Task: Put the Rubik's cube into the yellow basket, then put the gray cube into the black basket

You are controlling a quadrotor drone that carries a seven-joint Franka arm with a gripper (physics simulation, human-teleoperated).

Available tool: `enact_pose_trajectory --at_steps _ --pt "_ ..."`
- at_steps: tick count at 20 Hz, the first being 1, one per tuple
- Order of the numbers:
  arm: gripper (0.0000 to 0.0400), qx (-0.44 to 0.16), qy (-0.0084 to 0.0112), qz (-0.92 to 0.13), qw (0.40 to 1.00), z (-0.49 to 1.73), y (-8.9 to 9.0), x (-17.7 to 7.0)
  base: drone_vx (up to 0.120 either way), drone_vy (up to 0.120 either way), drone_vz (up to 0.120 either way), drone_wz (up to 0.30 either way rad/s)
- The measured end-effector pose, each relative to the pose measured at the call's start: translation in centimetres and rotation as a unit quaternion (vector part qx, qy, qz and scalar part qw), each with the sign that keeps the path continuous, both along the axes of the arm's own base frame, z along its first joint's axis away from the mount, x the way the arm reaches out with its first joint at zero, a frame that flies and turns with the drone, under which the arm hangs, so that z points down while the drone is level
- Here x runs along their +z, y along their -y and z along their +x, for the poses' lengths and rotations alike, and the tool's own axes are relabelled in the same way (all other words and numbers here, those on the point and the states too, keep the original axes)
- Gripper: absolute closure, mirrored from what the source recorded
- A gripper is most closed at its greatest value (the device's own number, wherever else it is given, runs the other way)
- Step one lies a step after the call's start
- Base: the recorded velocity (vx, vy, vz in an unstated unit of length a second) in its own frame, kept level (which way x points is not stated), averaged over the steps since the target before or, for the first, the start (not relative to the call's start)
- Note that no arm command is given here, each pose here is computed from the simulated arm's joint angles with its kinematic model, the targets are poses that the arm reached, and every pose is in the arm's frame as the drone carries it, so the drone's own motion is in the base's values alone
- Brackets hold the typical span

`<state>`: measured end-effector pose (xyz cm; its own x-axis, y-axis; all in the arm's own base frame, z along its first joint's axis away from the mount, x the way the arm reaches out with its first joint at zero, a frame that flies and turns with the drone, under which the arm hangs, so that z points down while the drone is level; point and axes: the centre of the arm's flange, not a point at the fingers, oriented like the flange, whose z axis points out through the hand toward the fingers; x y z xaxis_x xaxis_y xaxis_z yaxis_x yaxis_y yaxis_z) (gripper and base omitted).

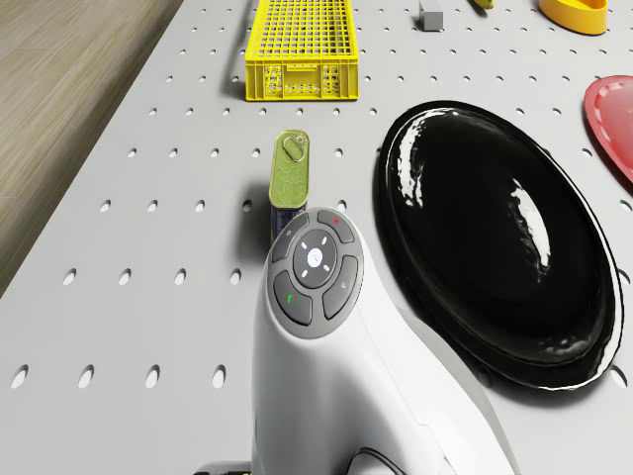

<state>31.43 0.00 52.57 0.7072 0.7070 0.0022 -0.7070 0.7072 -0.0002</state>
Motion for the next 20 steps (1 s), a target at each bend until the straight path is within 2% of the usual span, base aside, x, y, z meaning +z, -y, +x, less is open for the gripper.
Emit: enact_pose_trajectory --at_steps 7,12,18,20 --pt "0.0074 0.000 0.0000 0.000 1.000 0.01 0.0 -1.4 0.000 0.000 0.006 0.000" --pt "0.0075 0.000 -0.0001 0.000 1.000 0.01 0.0 -3.1 0.000 0.000 0.120 0.000" --pt "0.0075 0.000 -0.0001 0.000 1.000 0.02 0.0 -3.9 0.000 0.000 0.120 0.000" --pt "0.0075 0.000 -0.0001 0.000 1.000 0.02 0.0 -4.0 0.080 0.000 0.120 0.000"
